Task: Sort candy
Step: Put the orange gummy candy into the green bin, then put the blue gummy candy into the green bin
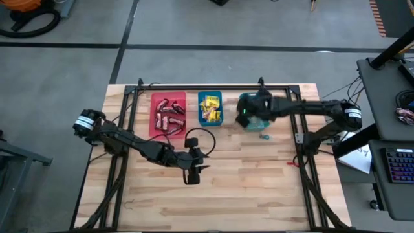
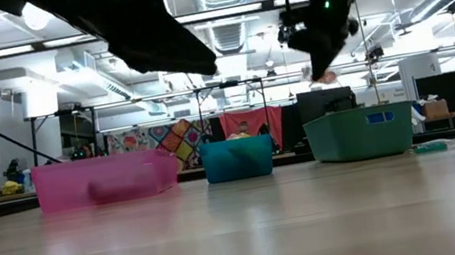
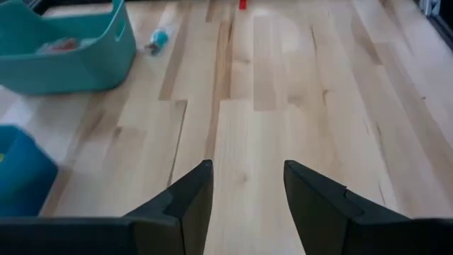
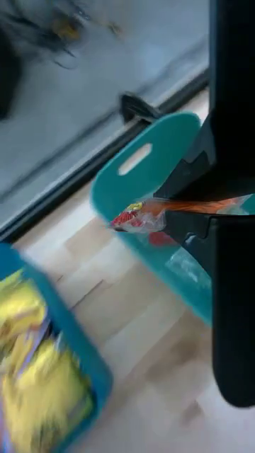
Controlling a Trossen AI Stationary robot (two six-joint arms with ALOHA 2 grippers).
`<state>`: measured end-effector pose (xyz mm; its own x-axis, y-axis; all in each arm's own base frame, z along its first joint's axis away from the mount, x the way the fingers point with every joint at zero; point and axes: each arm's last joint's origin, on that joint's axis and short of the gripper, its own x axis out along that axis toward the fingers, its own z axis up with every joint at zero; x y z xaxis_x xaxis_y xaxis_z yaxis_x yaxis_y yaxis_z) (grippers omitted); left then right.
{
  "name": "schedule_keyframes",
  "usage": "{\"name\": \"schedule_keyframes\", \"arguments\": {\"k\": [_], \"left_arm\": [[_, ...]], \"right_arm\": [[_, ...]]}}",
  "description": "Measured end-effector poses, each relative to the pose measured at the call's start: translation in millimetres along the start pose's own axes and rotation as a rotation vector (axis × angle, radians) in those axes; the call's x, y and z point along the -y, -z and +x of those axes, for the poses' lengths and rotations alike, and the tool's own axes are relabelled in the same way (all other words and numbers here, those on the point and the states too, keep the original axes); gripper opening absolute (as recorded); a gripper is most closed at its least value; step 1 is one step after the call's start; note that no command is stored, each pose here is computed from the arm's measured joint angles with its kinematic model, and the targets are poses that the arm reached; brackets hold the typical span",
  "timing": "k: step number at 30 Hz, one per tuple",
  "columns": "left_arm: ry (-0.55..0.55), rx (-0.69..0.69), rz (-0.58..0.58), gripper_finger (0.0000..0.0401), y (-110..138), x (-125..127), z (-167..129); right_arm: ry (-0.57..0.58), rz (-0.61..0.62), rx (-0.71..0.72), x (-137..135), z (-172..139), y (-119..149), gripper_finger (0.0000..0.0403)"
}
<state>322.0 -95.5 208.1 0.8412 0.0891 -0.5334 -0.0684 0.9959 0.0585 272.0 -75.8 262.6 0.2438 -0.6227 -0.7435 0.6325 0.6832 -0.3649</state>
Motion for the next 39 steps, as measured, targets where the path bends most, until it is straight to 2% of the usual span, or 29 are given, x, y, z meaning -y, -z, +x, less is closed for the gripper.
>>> {"name": "schedule_keyframes", "arguments": {"k": [5,9,19,22,25,30,36,39], "left_arm": [[-0.021,-0.029,-0.029,0.0157,4,1,-2],[-0.047,-0.040,-0.055,0.0157,8,0,-2],[-0.087,-0.036,-0.056,0.0157,8,-1,-1],[-0.087,-0.037,-0.056,0.0157,9,-1,-1],[-0.089,-0.044,-0.057,0.0157,9,-1,-1],[-0.089,-0.046,-0.061,0.0157,10,-1,-1],[-0.089,-0.046,-0.065,0.0157,10,-1,-1],[-0.089,-0.046,-0.065,0.0157,10,-1,-1]], "right_arm": [[-0.062,0.094,-0.122,39,32,1,0.0013],[-0.051,0.105,-0.175,57,47,8,0.0021],[-0.039,0.123,-0.188,62,52,10,0.0107],[-0.045,0.137,-0.183,64,48,10,0.0118],[-0.122,0.161,-0.164,63,39,10,0.0119],[-0.338,0.244,-0.142,61,11,12,0.0116],[-0.564,0.255,-0.253,48,-28,30,0.0117],[-0.608,0.214,-0.322,33,-46,41,0.0114]]}}
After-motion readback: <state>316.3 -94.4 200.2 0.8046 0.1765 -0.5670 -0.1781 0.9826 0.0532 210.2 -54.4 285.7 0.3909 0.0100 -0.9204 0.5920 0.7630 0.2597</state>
